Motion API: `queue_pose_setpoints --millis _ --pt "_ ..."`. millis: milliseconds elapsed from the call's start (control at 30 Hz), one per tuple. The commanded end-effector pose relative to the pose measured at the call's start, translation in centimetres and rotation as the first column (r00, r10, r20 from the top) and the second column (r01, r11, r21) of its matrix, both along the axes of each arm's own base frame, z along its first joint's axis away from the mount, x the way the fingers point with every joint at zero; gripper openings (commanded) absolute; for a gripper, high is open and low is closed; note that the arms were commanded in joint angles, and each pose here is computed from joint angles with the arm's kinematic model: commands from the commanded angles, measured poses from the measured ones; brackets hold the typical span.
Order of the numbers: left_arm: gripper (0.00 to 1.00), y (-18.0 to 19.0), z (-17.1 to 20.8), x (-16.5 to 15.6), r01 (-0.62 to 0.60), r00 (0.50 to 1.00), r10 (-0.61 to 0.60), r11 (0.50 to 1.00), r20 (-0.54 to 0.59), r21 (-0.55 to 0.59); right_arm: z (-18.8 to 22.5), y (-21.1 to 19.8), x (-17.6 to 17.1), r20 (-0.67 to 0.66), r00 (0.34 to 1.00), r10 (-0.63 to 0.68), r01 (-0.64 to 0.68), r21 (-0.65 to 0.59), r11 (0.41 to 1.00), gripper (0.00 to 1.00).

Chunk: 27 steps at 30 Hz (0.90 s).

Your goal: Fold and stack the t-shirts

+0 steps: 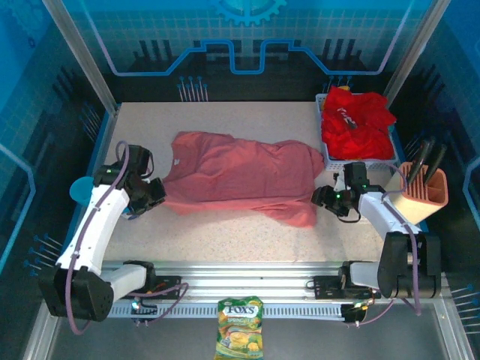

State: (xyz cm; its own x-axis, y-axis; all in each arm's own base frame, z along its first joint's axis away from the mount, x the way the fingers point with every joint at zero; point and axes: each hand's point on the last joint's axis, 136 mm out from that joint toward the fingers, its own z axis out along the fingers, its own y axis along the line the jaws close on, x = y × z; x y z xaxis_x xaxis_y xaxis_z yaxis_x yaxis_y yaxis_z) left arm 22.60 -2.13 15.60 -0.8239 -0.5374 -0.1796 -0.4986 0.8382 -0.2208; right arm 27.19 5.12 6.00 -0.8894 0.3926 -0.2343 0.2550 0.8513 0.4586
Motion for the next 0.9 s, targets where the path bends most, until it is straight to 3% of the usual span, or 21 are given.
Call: queue_pose_setpoints --millis 0,333,867 --pt "0.00 -0.1 1.1 0.0 0.035 0.999 -0.035 0.999 0.006 -0.011 2.2 0.7 1.6 0.108 0.993 0.049 -0.053 0.042 0.998 0.57" --pt "0.00 -0.2 1.1 -0.2 0.044 0.999 -0.044 0.999 0.015 -0.018 0.2 0.2 3.5 0.073 0.997 0.037 -0.038 0.017 0.999 0.49" --pt "0.00 -0.4 1.2 0.0 0.049 0.998 -0.048 0.998 0.031 -0.035 -1.2 1.1 3.0 0.046 0.996 0.075 -0.076 0.031 0.997 0.41"
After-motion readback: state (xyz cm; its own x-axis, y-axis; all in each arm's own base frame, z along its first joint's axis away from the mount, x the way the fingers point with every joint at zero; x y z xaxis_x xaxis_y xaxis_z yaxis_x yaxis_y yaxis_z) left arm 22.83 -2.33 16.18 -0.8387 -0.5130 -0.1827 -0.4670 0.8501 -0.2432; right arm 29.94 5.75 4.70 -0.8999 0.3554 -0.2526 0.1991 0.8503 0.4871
